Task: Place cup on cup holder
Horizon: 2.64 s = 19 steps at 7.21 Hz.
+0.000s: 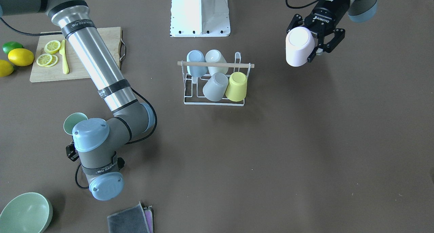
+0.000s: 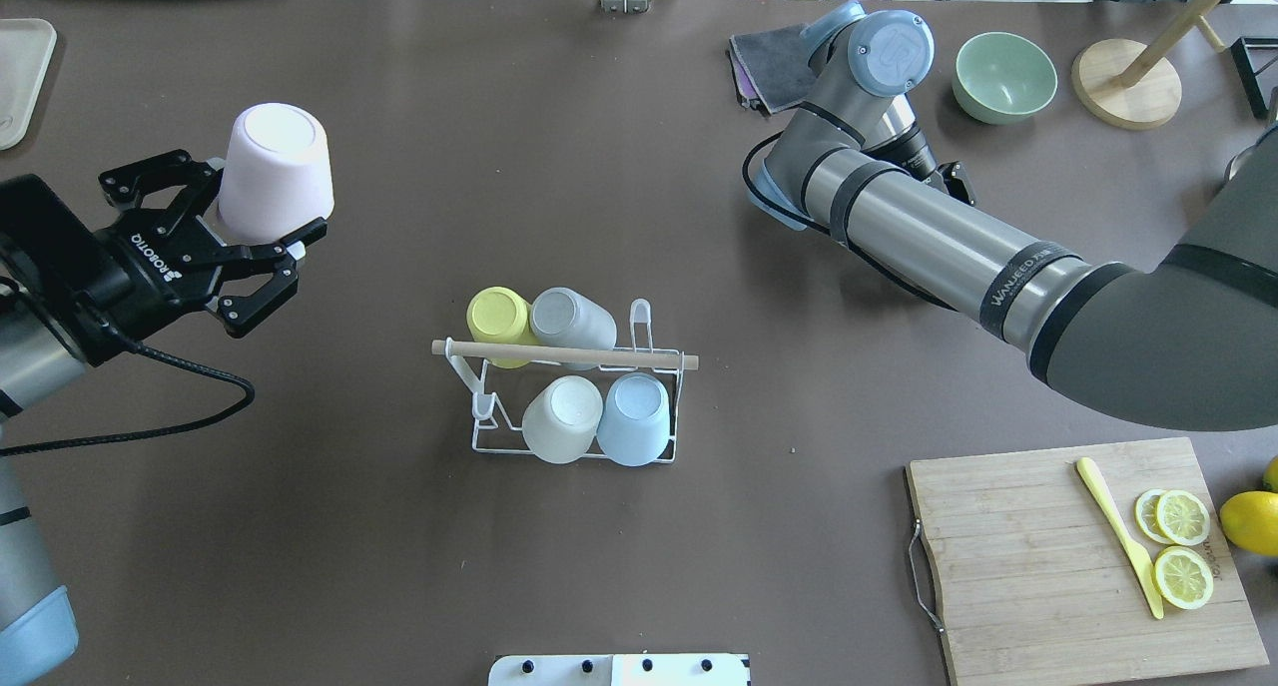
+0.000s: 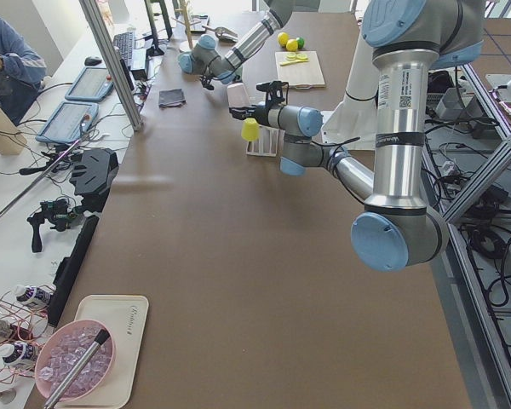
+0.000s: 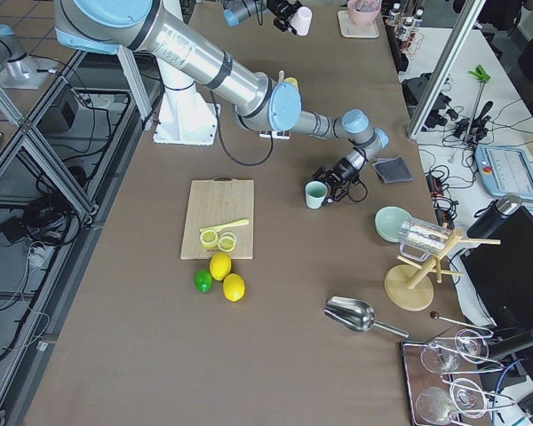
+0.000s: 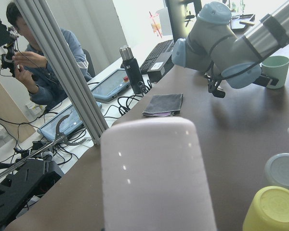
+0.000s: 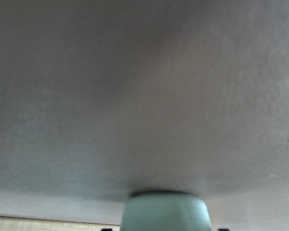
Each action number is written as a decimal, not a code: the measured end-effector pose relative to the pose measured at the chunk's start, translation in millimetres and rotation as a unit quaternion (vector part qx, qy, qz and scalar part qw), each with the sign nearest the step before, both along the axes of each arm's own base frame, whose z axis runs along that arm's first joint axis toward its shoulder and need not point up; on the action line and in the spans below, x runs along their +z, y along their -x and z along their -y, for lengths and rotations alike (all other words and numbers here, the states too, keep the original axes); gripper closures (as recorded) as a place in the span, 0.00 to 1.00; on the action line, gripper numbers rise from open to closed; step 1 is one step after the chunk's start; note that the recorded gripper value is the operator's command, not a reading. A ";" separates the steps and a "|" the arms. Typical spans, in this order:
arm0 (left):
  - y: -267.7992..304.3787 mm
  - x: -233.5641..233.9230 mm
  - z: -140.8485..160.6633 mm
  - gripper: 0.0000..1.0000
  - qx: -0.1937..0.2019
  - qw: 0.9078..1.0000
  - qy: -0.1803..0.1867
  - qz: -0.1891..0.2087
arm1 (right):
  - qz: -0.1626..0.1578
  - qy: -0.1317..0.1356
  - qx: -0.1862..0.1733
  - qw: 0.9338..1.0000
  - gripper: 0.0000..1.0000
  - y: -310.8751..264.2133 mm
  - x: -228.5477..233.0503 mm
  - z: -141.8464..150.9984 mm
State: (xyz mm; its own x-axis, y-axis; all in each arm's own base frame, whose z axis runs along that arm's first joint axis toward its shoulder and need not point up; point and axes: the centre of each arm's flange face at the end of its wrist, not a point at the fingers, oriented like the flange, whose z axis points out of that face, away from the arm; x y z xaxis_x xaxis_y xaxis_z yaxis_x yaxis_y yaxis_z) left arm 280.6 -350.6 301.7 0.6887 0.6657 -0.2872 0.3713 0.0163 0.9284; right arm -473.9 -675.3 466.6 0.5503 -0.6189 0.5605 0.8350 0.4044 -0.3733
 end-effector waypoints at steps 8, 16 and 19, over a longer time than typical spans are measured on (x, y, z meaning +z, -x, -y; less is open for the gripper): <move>-117.5 9.8 -82.4 0.39 0.106 0.992 -0.018 -0.069 | 0.027 -0.030 0.050 0.998 1.00 -54.4 -99.9 56.0; -153.1 21.8 -92.3 0.39 0.122 0.991 -0.017 -0.053 | 0.210 -0.194 0.310 0.907 1.00 -94.0 -257.8 84.6; -157.5 20.7 -92.9 0.39 0.120 0.991 -0.018 -0.052 | 0.312 -0.257 0.363 0.840 1.00 -114.9 -302.8 72.9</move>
